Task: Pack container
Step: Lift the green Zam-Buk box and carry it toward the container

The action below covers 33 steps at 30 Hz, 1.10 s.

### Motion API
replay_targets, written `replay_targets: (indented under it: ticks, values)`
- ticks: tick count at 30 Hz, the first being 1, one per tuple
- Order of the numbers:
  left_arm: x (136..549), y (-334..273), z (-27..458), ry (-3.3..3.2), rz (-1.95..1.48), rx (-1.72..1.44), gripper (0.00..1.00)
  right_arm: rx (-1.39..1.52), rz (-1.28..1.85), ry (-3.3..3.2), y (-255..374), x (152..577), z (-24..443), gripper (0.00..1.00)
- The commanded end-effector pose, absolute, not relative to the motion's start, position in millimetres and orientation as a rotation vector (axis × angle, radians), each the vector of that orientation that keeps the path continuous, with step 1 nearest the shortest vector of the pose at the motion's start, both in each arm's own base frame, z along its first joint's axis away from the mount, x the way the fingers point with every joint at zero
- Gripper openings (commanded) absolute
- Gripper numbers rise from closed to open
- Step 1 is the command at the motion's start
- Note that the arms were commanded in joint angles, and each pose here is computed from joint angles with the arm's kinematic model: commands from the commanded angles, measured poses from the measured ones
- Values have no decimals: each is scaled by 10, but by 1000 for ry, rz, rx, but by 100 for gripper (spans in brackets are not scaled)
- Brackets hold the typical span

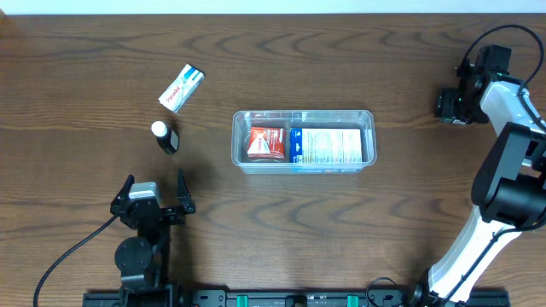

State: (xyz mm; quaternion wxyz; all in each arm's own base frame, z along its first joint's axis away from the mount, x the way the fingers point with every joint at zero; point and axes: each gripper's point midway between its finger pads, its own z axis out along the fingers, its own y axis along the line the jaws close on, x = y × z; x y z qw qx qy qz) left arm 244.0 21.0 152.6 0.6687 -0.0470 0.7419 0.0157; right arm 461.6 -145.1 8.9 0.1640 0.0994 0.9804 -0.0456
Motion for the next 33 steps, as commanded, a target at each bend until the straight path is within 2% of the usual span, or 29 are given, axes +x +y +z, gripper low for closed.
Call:
replay_targets:
  ticks: [1, 8, 18, 24, 33]
  values:
    - [2429, 234, 1369, 1721, 47, -116, 98, 268, -119, 2817, -1454, 4583, -8, 69]
    - [2429, 234, 1369, 1721, 47, -116, 98, 279, -116, 2815, -1450, 4585, -7, 61]
    - [2429, 234, 1369, 1721, 47, -116, 98, 367, -39, 2761, -1354, 4648, 191, 61]
    - [2429, 234, 1368, 1721, 47, -117, 98, 390, 139, 2638, -1080, 4794, 710, 64]
    - [2429, 234, 1369, 1721, 47, -116, 98, 225, 929, 2316, 41, 4809, 2055, 63]
